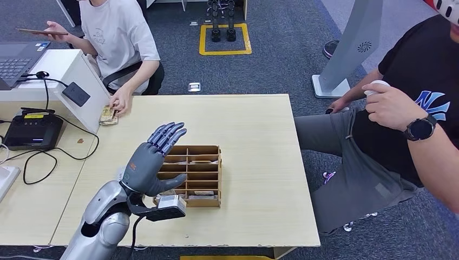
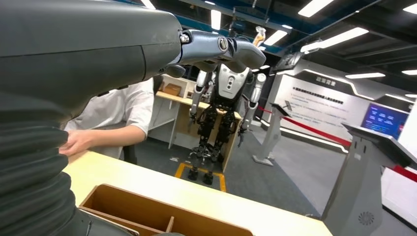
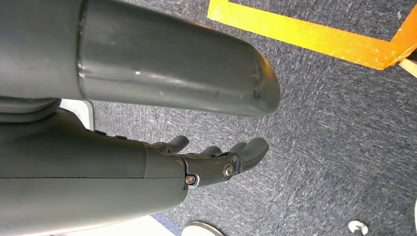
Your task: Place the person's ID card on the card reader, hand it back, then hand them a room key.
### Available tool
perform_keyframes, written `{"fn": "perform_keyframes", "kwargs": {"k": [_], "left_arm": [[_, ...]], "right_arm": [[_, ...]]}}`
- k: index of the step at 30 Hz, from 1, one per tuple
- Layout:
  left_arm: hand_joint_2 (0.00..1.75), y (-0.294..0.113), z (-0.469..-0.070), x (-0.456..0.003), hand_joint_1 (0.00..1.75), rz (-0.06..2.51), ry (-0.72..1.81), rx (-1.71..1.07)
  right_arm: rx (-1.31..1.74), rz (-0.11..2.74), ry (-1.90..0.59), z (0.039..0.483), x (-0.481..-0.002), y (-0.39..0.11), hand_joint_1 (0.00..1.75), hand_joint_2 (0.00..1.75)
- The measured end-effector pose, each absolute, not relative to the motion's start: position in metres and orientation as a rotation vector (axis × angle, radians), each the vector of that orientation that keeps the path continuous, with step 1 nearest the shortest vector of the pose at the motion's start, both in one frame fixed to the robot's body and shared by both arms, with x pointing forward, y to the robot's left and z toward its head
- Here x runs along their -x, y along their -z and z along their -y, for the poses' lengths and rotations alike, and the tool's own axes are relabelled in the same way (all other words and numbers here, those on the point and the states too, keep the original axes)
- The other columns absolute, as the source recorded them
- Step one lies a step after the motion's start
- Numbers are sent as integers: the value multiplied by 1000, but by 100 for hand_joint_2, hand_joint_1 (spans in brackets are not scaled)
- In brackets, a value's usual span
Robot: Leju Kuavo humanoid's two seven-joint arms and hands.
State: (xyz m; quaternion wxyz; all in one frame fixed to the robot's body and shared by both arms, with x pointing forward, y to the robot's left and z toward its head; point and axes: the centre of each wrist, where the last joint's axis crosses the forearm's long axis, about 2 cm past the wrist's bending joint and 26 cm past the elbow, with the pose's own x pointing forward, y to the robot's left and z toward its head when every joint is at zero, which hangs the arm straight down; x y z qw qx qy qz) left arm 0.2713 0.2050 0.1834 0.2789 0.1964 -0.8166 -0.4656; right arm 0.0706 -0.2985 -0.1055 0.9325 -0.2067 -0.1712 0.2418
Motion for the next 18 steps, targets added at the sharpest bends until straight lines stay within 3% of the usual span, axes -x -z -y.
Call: {"fn": "perform_keyframes", "kwargs": {"k": [18], "left_arm": [[175, -158, -205, -272, 0, 2042, 1385, -715]], "right_arm": [[424, 350, -497, 299, -71, 105, 0, 0]]}}
